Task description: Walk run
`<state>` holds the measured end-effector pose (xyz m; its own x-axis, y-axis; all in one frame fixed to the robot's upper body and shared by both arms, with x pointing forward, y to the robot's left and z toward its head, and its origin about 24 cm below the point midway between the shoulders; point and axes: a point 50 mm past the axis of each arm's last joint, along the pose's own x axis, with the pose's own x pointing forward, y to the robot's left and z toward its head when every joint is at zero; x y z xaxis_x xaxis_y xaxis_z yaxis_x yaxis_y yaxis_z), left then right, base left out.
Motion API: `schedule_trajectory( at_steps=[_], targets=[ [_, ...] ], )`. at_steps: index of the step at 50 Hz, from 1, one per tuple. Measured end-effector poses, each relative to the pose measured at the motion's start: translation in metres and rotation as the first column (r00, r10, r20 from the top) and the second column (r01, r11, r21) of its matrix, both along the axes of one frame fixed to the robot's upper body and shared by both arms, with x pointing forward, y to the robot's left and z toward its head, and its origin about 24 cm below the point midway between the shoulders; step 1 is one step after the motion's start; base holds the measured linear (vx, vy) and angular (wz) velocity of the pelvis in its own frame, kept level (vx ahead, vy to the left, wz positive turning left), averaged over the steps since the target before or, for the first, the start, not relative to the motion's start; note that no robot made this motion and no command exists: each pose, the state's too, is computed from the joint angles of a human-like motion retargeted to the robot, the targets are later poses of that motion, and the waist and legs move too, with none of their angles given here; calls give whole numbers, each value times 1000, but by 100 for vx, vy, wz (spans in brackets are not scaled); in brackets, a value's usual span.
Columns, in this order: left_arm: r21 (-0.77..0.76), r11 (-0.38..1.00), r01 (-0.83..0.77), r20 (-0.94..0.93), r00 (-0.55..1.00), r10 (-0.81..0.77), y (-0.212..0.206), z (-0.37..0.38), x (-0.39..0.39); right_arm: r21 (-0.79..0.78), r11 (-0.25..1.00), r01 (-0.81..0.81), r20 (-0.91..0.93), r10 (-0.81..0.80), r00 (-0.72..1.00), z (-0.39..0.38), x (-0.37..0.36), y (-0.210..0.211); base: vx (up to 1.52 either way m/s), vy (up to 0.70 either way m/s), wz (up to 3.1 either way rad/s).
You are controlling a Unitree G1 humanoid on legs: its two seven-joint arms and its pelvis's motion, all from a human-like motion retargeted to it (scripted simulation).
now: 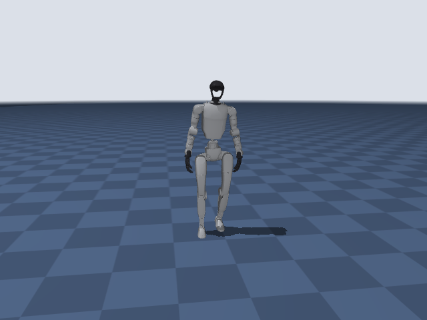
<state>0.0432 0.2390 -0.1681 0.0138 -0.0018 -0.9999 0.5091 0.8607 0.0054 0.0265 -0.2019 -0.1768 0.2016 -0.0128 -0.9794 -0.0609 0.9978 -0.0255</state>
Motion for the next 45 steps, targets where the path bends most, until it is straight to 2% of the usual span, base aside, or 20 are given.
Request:
schedule_trajectory(
  at_steps=[4,7,12,16,28,38,45],
  targets=[
    [28,995,101,19,995,-101,9,4,14,24,998,62,-6,-62,998,1,-3,-5,-18,3,-177],
    [58,993,105,37,994,-107,14,5,14,-11,999,48,2,-48,999,1,3,-8,-6,0,-190],
    [63,997,-35,18,999,34,16,3,-9,-103,983,-155,47,160,986,3,27,-3,-15,-2,-200],
    [40,998,-45,-6,999,45,16,3,-17,-120,964,-236,80,247,966,4,34,0,-15,-5,-241],
    [52,999,10,-37,999,-8,-4,-4,-35,-13,989,-148,-153,144,978,-3,-31,9,11,-11,-137],
    [70,997,24,10,1000,-25,-11,-6,-22,-24,986,-166,-57,164,985,-3,-4,16,-2,-9,-246],
    [57,994,-99,95,991,93,-15,-6,-15,-32,959,-282,66,283,957,1,41,31,-20,-6,-280]
  ],
)
